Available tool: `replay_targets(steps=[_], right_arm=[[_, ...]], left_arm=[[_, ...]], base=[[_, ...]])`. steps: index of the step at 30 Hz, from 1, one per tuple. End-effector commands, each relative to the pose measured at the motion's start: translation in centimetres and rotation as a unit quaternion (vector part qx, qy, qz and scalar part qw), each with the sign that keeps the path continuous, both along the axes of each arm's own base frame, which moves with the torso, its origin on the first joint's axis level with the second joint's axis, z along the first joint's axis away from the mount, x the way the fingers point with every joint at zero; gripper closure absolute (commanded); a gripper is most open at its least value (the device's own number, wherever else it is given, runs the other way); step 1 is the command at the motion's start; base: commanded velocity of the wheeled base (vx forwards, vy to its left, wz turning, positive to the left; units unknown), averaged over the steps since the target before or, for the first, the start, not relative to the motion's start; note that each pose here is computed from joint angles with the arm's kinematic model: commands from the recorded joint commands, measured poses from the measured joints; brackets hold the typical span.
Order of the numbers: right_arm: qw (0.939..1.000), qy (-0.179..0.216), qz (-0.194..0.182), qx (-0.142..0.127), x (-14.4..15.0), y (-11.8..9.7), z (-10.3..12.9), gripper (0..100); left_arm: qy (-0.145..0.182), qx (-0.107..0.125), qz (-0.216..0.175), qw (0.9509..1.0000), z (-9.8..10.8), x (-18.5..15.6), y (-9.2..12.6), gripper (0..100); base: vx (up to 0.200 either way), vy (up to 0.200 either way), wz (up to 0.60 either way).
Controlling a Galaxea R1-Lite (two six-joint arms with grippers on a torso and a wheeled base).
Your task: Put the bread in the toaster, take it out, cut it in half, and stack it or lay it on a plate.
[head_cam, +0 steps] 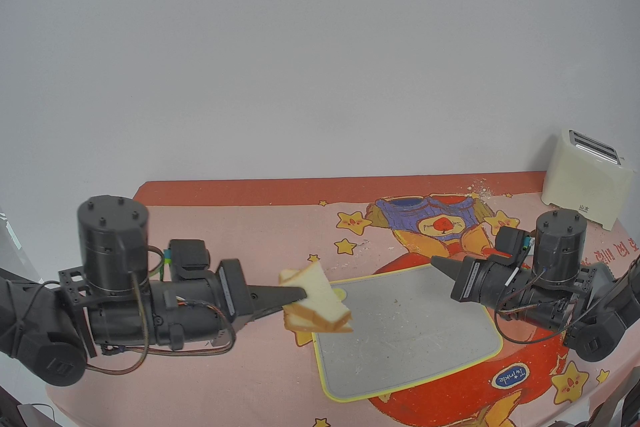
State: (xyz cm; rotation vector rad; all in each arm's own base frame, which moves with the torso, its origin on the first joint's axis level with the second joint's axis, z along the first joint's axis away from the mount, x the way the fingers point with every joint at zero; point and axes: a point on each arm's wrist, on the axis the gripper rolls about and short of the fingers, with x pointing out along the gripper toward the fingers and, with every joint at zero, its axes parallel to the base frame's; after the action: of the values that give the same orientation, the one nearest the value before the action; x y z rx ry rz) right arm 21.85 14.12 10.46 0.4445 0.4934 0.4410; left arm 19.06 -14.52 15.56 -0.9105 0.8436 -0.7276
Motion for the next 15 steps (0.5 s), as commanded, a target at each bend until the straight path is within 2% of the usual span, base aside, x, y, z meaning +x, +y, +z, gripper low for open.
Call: replay_targets(steps=[1, 8, 10, 15], right_arm=[[0.9998, -0.018, 0.0, 0.01, -0.39, -0.28, 1.07, 100], [0.9998, -0.02, -0.001, 0.01, -0.4, -0.34, 1.15, 100], [0.9997, -0.022, -0.001, 0.012, -0.47, -0.42, 1.27, 100], [0.9997, -0.021, -0.004, 0.011, -0.37, -0.54, 1.23, 100]], left_arm=[[-0.051, -0.032, 0.002, 0.9982, 2.56, -1.69, 1.5, 100], [-0.057, -0.032, 0.011, 0.9978, 2.76, -1.58, 1.55, 100], [-0.063, -0.022, 0.004, 0.9978, 2.46, -1.75, 1.61, 100], [-0.07, -0.012, -0.005, 0.9974, 2.15, -1.95, 1.65, 100]], base=[[0.0, 0.0, 0.0], [0.0, 0.0, 0.0], [0.0, 0.0, 0.0], [0.0, -0.2, 0.0]])
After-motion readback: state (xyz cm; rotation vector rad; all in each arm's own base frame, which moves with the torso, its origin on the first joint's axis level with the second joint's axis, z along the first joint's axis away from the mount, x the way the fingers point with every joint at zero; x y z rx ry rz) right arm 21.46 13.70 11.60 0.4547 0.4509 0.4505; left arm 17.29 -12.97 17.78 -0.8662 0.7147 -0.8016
